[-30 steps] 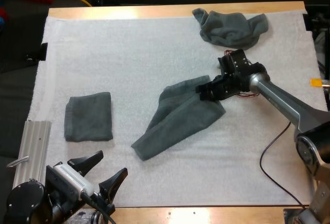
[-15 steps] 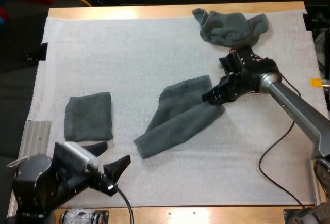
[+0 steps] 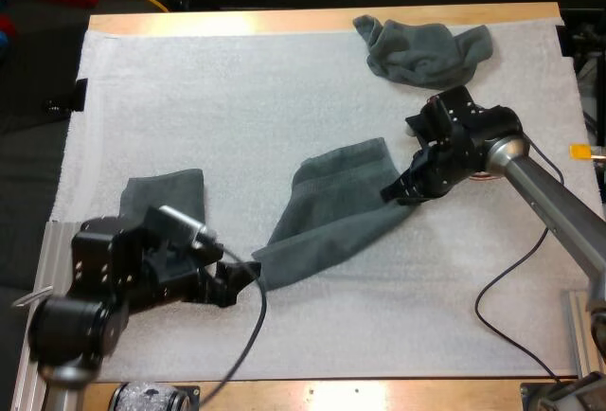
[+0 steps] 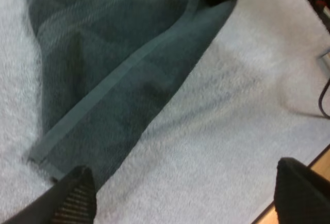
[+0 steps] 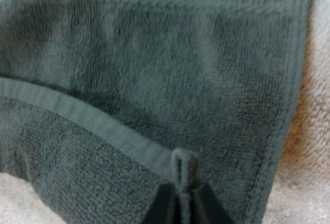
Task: Pick towel from pile, fold and stack
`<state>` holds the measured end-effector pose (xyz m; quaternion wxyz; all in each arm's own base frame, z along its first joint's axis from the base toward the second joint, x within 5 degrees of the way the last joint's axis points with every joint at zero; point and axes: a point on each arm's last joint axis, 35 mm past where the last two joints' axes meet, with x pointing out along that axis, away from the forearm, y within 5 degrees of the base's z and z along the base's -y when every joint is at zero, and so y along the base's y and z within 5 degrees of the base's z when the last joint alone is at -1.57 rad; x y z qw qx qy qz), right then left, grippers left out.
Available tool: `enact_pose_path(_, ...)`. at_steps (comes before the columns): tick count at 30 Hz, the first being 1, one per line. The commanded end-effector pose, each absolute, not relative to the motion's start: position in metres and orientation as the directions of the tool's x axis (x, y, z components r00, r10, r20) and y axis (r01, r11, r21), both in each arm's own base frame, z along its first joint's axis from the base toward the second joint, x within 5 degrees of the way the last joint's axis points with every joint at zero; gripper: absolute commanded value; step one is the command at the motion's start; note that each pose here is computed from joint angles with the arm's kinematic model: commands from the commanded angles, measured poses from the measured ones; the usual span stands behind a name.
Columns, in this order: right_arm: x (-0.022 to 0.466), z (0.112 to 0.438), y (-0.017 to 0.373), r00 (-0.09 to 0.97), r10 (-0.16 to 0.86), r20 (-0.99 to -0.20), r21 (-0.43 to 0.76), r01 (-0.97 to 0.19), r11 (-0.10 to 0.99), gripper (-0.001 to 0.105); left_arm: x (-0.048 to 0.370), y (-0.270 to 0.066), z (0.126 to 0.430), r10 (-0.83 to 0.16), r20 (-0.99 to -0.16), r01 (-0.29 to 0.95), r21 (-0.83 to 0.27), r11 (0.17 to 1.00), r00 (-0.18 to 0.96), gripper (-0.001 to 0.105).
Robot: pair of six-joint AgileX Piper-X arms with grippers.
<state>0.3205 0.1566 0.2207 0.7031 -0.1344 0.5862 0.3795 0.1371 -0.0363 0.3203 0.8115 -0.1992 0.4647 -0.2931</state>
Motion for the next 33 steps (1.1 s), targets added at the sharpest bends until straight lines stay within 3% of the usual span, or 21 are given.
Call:
enact_pose_path(1,0.318,0.223,0.156,0.019,0.371,-0.928,0.253,-0.7,0.668,0.001,0.143,-0.037,0.317,-0.66,-0.646,0.289,-0.595,0.75,0.383,0.069)
enact_pose_path(16,0.318,0.223,0.156,0.019,0.371,-0.928,0.253,-0.7,0.668,0.001,0.201,-0.044,0.269,-0.644,-0.727,0.161,-0.625,0.764,0.239,0.069)
enact_pose_path(22,0.318,0.223,0.156,0.019,0.371,-0.928,0.253,-0.7,0.668,0.001,0.216,-0.043,0.247,-0.583,-0.791,0.091,-0.577,0.812,0.189,0.069)
enact_pose_path(33,0.318,0.223,0.156,0.019,0.371,-0.928,0.254,-0.697,0.67,0.001,0.235,-0.045,0.215,-0.557,-0.824,0.026,-0.557,0.83,0.106,0.069)
